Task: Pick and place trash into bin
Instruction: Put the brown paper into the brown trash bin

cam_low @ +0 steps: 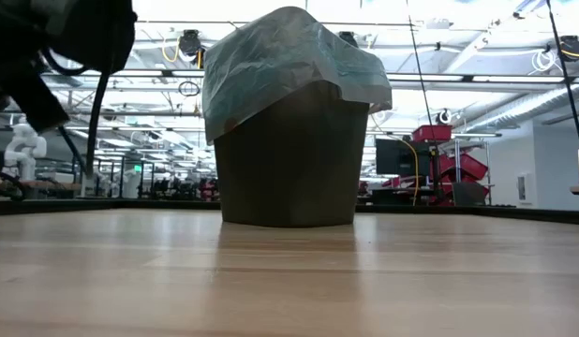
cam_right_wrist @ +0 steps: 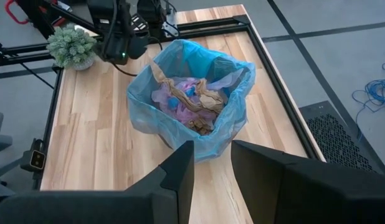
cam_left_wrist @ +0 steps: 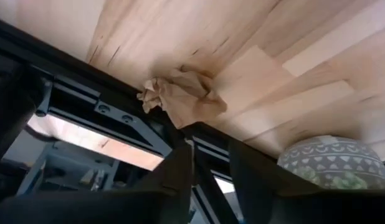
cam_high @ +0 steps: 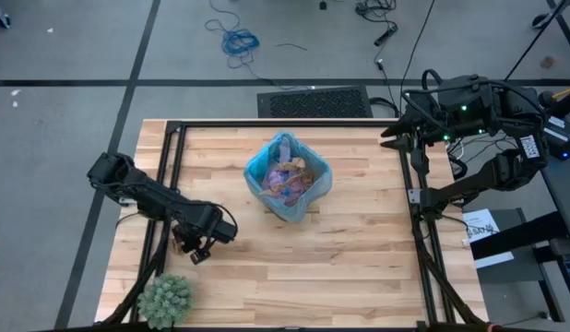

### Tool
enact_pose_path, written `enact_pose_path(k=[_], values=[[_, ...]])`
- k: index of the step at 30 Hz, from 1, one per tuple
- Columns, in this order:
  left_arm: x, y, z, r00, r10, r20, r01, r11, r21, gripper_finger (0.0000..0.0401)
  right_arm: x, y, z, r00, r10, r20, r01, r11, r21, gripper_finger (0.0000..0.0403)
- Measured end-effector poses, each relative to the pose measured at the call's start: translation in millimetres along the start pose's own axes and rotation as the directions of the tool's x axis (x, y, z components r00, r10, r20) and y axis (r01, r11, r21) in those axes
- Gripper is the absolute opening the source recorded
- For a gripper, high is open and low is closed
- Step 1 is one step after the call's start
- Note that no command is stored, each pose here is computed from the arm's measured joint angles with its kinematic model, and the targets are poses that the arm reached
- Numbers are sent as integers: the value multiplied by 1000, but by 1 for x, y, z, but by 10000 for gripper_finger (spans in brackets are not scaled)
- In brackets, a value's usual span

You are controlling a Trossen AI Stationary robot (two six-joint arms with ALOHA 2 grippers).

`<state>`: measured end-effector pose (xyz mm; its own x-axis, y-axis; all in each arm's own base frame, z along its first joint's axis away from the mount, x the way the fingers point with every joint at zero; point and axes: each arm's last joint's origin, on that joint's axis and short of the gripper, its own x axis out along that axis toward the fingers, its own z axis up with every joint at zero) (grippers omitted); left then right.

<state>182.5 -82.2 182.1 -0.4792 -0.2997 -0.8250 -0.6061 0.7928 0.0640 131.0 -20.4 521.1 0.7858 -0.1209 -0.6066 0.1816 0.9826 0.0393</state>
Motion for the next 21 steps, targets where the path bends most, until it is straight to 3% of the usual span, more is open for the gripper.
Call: enact_pose_path(k=[7,12,21], values=[[11,5,3,999,33,-30,-34,999,-41,154,0,0,0,1000,0,0,0,1000,0,100],[24,12,5,997,45,-63,-49,997,-61,159,0,0,0,1000,1,0,-1,1000,0,100],[40,12,14,998,-39,-50,38,999,-19,158,0,0,0,1000,1,0,-1,1000,0,100]])
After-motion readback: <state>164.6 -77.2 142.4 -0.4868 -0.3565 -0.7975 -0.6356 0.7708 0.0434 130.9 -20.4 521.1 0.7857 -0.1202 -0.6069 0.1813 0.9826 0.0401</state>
